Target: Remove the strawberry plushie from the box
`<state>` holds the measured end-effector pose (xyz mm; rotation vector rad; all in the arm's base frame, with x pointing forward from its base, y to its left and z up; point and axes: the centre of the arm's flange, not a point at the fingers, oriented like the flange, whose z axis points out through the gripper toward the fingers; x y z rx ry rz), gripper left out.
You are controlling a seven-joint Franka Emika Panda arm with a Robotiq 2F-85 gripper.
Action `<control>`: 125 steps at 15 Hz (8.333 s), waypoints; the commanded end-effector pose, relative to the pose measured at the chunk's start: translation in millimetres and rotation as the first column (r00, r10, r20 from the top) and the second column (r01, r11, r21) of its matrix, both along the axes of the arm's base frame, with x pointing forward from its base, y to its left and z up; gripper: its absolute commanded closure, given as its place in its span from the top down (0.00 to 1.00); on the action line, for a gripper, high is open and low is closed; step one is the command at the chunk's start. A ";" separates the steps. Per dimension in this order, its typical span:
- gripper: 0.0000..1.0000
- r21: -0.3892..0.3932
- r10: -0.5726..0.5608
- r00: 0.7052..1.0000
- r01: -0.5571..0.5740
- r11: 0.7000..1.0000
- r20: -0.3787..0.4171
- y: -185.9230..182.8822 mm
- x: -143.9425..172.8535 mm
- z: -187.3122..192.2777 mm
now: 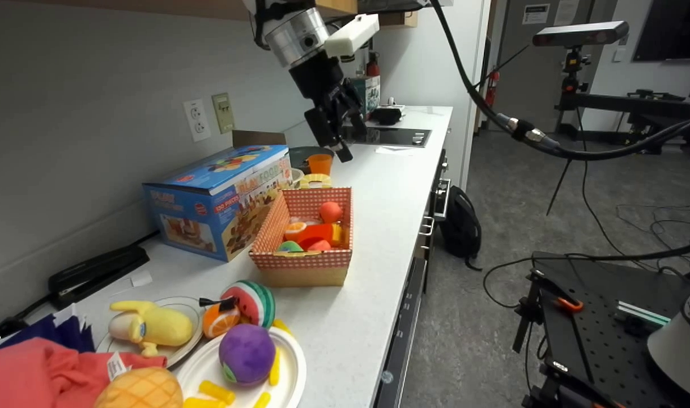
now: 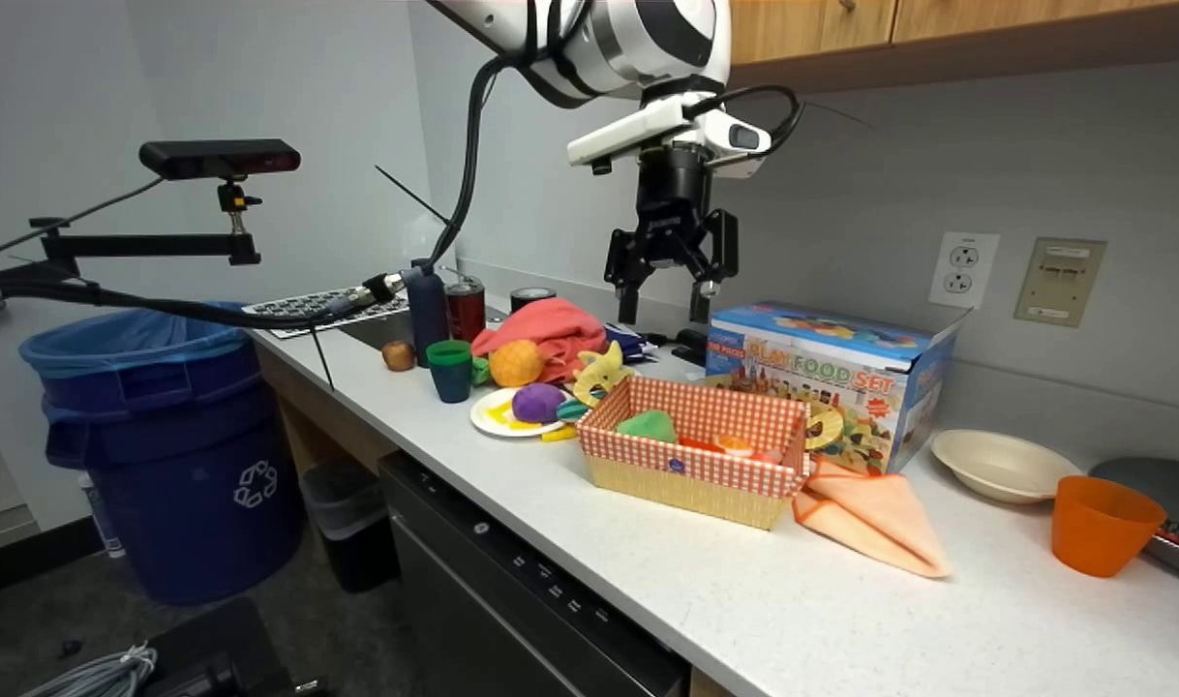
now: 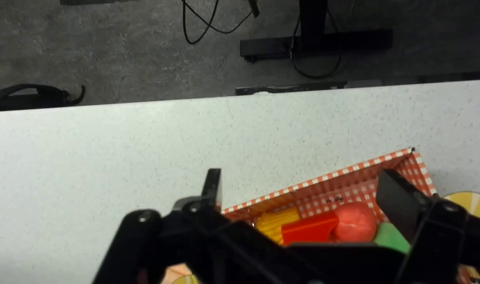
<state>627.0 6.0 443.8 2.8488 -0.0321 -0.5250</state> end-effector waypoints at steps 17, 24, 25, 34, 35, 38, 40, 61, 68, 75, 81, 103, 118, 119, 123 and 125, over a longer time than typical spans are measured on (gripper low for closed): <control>1.00 -0.134 -0.150 0.975 0.172 0.976 0.163 6.6 -57.3 -37.4; 1.00 -0.055 -0.195 0.939 0.219 0.974 0.282 -4.3 -17.2 -42.8; 1.00 -0.044 -0.198 0.931 0.222 0.974 0.308 -7.5 -9.8 -49.6; 1.00 -0.019 -0.221 0.890 0.249 0.968 0.400 -28.1 40.1 -113.3; 1.00 -0.023 -0.229 0.887 0.260 0.965 0.402 -31.5 44.6 -121.1; 1.00 -0.031 -0.266 0.882 0.302 0.953 0.390 -43.6 53.5 -143.9; 1.00 -0.040 -0.288 0.880 0.326 0.945 0.379 -49.2 57.1 -157.0; 0.00 -0.023 -0.416 0.785 0.478 0.878 0.459 -53.6 40.3 -150.9; 0.01 0.072 -0.414 0.715 0.457 0.887 0.564 -47.1 44.2 -121.5; 0.01 0.193 -0.314 0.694 0.249 0.949 0.648 -33.7 44.6 -114.0; 0.01 0.211 -0.131 0.663 -0.041 0.977 0.737 47.8 2.1 28.9; 0.01 0.404 0.156 0.927 -0.294 0.866 0.342 223.4 24.1 5.2; 0.94 0.424 0.090 0.935 -0.240 0.874 0.344 217.6 20.4 18.0; 0.99 0.425 0.080 0.934 -0.233 0.875 0.347 215.2 18.6 19.7; 1.00 0.433 0.057 0.928 -0.224 0.873 0.367 200.1 3.4 28.6; 1.00 0.423 0.084 0.933 -0.237 0.875 0.350 209.5 18.0 23.8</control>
